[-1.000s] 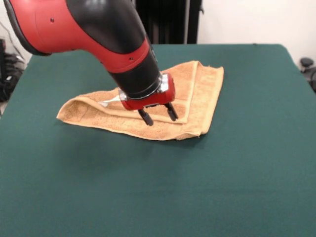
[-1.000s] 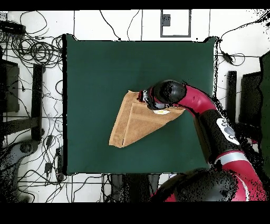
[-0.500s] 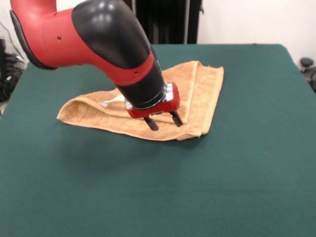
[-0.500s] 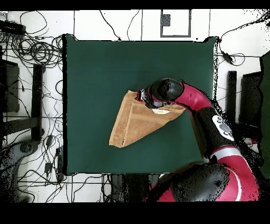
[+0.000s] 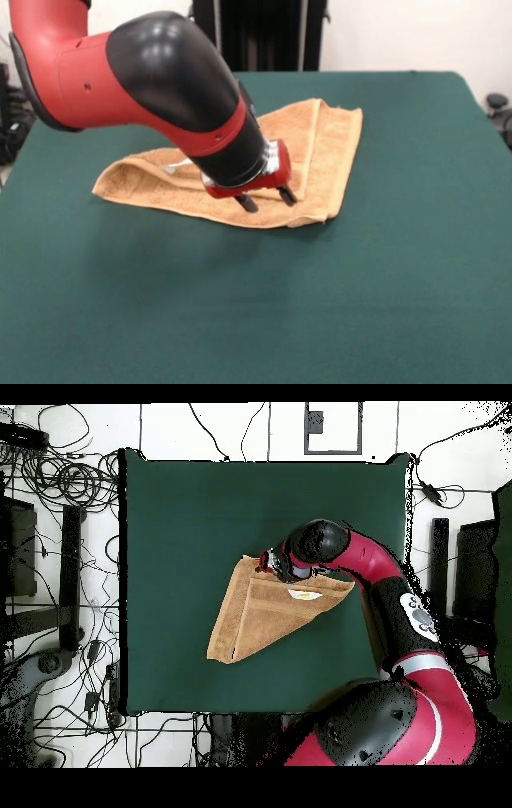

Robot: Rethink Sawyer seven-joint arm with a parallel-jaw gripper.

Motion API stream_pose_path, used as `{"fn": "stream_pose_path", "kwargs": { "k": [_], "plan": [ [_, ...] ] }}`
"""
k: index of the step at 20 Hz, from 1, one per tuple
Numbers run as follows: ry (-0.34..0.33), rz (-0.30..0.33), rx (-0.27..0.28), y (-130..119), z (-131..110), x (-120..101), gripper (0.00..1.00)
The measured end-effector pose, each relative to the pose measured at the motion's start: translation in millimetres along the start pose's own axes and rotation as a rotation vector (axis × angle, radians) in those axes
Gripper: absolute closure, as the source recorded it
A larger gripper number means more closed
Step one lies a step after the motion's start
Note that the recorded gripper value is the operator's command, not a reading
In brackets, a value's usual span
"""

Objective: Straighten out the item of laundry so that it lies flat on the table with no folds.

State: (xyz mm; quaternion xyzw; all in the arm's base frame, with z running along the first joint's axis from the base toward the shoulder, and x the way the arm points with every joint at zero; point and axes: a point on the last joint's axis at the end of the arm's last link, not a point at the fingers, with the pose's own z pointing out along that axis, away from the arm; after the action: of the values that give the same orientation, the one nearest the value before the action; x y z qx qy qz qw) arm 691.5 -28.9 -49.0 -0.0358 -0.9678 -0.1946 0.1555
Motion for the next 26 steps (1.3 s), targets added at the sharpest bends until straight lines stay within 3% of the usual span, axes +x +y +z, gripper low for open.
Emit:
{"fn": "stream_pose_path", "kwargs": {
  "k": [7,26],
  "plan": [
    [0.039,0.008,-0.016,0.9,-0.3,-7.3,0.0],
    [0.049,0.021,-0.045,4.7,0.0,-9.2,0.0]
  ]
}}
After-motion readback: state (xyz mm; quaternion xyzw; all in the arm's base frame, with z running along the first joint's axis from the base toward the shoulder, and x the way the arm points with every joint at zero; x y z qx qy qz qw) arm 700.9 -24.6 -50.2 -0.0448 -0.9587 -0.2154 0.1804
